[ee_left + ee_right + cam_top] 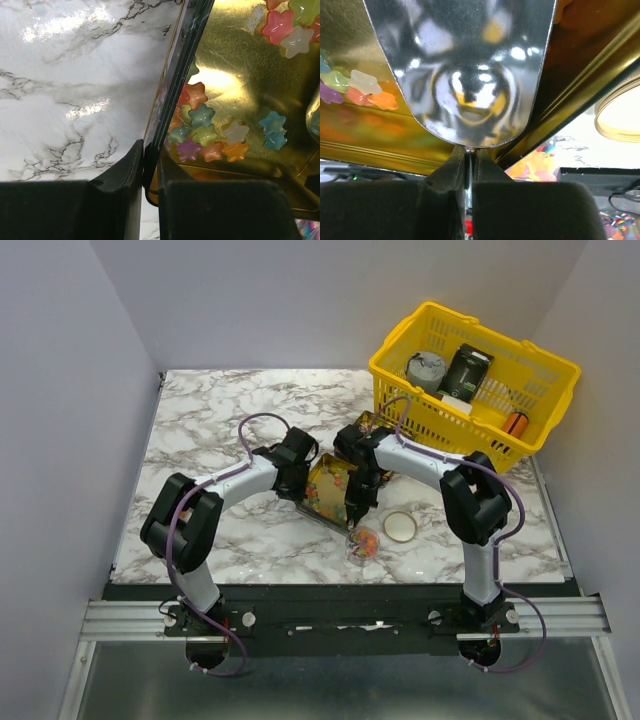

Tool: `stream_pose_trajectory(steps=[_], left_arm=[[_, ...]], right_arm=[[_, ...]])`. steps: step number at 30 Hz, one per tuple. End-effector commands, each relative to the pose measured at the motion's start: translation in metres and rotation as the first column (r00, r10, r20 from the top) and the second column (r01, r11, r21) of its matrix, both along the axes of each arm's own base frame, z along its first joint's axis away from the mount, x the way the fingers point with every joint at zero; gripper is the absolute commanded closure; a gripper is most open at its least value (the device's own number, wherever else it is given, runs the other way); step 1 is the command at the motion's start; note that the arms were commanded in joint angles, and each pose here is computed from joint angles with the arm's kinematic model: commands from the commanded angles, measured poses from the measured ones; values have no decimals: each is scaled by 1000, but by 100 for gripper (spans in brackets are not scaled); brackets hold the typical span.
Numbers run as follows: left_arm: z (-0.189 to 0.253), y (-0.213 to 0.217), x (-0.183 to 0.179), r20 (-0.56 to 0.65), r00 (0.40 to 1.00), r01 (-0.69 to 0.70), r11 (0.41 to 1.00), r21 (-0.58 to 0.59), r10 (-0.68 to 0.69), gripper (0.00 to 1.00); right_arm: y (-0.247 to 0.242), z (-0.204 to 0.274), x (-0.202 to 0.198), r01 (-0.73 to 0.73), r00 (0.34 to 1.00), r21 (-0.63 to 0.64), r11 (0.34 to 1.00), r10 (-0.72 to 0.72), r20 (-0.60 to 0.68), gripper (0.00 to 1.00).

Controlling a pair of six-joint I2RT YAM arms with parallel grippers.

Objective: Pack the candies
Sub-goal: Scoop the fake candies from the storage box.

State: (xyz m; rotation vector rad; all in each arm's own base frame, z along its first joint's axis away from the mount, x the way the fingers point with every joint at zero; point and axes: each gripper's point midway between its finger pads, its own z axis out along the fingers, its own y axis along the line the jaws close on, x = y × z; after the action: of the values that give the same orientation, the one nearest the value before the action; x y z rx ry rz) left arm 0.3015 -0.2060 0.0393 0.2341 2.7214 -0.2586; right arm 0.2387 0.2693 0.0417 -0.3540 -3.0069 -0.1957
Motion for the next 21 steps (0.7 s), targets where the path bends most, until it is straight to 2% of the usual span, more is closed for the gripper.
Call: stream_pose_trajectory(steps=[1, 11, 21], left_arm=[[3, -5, 8, 3, 1000, 1, 1000, -14, -1, 100], [6, -4, 13, 12, 1000, -11, 1000, -25, 12, 100], [8, -3, 17, 20, 1000, -20, 999, -27, 21, 100]], right_arm=[[-51, -31, 53, -47, 965, -283, 958, 117, 234, 100], [-30, -16, 55, -189, 905, -198, 962, 248, 345, 100], [-22, -3, 59, -268, 829, -197, 943, 330, 452, 100]])
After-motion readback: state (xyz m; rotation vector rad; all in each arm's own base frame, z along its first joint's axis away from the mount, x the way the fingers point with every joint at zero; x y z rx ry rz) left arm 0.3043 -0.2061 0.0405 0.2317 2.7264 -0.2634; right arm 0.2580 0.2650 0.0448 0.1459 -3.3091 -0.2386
